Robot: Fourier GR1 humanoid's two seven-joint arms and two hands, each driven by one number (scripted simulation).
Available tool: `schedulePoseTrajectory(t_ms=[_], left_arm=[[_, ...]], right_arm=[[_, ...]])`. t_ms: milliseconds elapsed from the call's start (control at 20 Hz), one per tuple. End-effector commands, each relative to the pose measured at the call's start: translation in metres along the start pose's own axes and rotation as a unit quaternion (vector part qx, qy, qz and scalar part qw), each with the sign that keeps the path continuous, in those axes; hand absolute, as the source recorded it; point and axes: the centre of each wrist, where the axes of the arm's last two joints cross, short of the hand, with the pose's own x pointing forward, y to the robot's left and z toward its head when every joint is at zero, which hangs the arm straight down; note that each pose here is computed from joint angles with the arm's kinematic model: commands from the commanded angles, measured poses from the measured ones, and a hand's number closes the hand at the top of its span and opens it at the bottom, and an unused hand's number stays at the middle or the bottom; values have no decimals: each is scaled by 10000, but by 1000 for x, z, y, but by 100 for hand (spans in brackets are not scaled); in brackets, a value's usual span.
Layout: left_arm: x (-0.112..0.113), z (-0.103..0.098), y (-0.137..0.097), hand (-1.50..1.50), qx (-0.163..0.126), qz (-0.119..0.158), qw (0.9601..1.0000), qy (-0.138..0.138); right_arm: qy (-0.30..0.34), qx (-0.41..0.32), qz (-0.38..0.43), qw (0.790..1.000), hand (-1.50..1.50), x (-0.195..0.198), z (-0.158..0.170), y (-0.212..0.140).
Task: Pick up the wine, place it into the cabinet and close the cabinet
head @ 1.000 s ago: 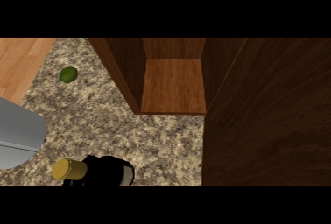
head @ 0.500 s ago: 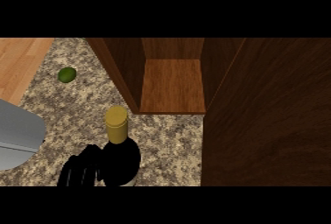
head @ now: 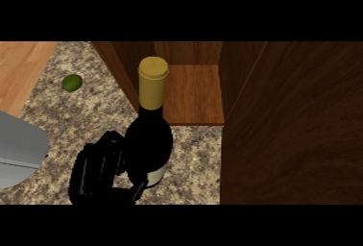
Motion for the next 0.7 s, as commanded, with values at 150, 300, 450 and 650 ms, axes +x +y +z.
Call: schedulePoseTrajectory(t_ms=[150, 300, 450, 650], left_arm=[[-5, -51, -47, 150, 52, -264, 9995, -153], [-7, -71, -54, 150, 111, -519, 9981, -304], [-15, -76, -61, 150, -16, -683, 9976, -142], [-39, -82, -55, 150, -51, -1053, 9944, -19]], right_arm=[[-1, 16, -10, 10000, -150, -19, -8, -7], [32, 59, 29, 10000, -150, -2, 2, 7], [20, -14, 7, 10000, -150, -9, 6, 8], [-48, -66, -16, 10000, -150, -18, -11, -3]])
